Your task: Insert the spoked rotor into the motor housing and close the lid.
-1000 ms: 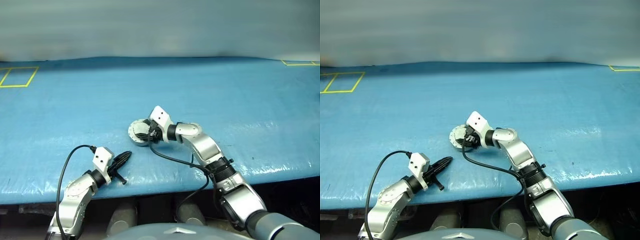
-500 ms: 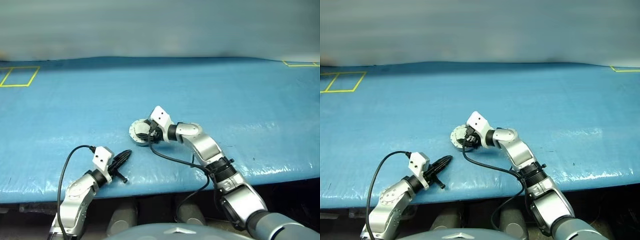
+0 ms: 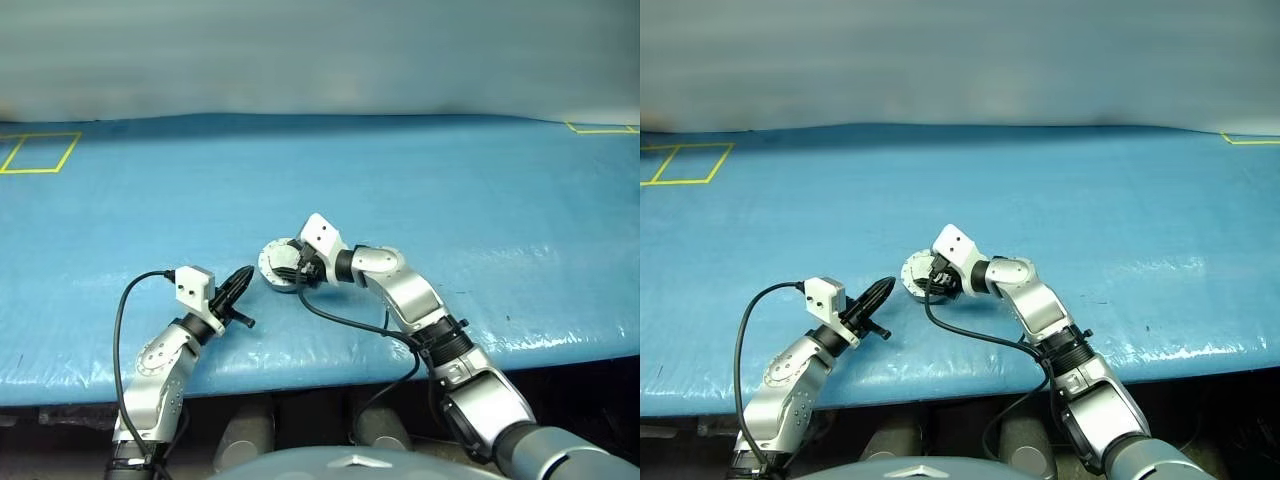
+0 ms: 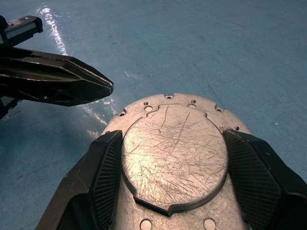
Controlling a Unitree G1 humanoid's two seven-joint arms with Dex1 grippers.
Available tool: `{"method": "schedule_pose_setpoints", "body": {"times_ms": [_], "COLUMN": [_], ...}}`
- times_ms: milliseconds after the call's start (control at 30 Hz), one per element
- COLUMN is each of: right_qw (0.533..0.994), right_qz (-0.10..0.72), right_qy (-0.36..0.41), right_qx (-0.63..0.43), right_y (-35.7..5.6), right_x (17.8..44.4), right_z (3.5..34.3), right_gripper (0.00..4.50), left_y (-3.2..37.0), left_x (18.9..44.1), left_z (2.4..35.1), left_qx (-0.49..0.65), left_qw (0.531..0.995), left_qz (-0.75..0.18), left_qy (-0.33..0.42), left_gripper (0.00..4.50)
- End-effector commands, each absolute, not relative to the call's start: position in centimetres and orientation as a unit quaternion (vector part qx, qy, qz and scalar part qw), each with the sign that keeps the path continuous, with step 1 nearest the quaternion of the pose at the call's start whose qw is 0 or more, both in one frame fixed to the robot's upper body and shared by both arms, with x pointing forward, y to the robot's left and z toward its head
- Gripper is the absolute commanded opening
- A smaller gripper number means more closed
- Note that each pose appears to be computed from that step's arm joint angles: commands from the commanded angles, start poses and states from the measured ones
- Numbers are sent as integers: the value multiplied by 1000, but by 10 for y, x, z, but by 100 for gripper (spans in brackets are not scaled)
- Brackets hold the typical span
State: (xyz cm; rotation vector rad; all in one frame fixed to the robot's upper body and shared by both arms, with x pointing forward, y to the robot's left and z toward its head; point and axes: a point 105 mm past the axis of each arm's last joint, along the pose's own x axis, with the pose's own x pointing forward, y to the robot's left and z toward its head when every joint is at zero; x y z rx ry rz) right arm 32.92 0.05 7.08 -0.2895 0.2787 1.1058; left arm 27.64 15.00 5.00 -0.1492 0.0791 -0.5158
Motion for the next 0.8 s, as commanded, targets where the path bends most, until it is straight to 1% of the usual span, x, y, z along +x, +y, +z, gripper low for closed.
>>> {"method": "schedule_pose_setpoints", "body": {"times_ms": [33,167,267,467,600,800], "right_qw": [831,832,834,836,842,846], "right_qz": [503,501,499,497,488,484], "right_qy": [183,181,180,177,172,168], "right_qx": [-154,-154,-154,-153,-152,-151], "right_y": [-11,-11,-12,-11,-15,-17], "right_x": [326,325,325,324,324,325], "right_z": [42,42,43,42,44,47], "right_gripper": [298,298,298,298,298,298], "left_y": [146,144,140,132,137,132], "left_x": [285,294,300,305,306,300], "left_z": [65,77,81,59,40,32], "left_qx": [-95,-143,-172,-143,-105,-98], "left_qw": [960,953,945,940,944,938], "left_qz": [-265,-267,-278,-304,-294,-307], "left_qy": [14,-3,1,63,107,126], "left_gripper": [0,0,0,0,0,0]}}
